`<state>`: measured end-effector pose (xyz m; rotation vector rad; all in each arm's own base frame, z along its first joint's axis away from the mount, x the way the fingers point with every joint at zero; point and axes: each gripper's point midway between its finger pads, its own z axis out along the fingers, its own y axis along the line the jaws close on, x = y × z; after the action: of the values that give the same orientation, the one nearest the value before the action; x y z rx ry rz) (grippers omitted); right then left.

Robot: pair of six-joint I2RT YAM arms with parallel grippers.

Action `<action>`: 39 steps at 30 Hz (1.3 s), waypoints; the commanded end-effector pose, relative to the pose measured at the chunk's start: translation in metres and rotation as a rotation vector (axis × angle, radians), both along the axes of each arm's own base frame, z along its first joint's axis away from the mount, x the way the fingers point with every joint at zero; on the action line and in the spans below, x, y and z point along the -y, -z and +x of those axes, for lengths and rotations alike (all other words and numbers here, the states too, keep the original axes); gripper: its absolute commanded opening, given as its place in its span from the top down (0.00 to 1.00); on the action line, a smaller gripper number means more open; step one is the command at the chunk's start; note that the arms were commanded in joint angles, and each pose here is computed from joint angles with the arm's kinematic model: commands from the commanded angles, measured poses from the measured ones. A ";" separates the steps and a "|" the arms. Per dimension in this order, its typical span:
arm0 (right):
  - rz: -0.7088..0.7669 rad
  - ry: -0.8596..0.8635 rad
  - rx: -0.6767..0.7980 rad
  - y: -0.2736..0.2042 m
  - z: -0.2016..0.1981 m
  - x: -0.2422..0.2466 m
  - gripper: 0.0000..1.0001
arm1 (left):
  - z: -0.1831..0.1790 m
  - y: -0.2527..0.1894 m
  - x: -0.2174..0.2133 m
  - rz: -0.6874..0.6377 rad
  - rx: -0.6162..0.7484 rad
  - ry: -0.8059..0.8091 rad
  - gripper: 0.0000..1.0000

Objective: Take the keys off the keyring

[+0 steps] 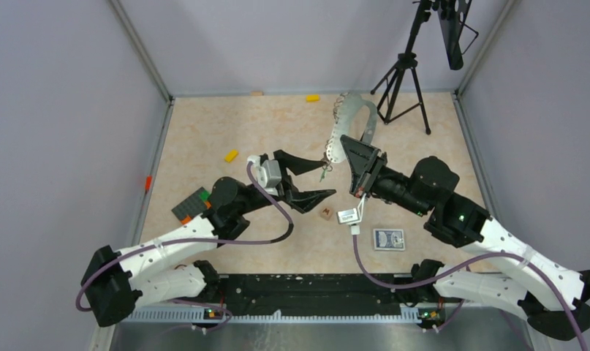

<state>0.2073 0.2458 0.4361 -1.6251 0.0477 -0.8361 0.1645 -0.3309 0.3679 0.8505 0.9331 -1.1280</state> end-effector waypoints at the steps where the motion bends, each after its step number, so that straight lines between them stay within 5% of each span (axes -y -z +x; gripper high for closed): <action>1: 0.025 -0.028 0.107 -0.024 -0.013 0.003 1.00 | -0.006 -0.017 0.002 -0.063 0.026 0.034 0.29; 39: 0.029 -0.050 0.074 -0.011 -0.019 0.003 1.00 | -0.017 -0.025 0.011 -0.079 0.086 0.123 0.51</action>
<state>0.1983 0.2450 0.4270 -1.6245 0.0260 -0.8156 0.1547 -0.3459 0.3675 0.9085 0.8630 -1.2156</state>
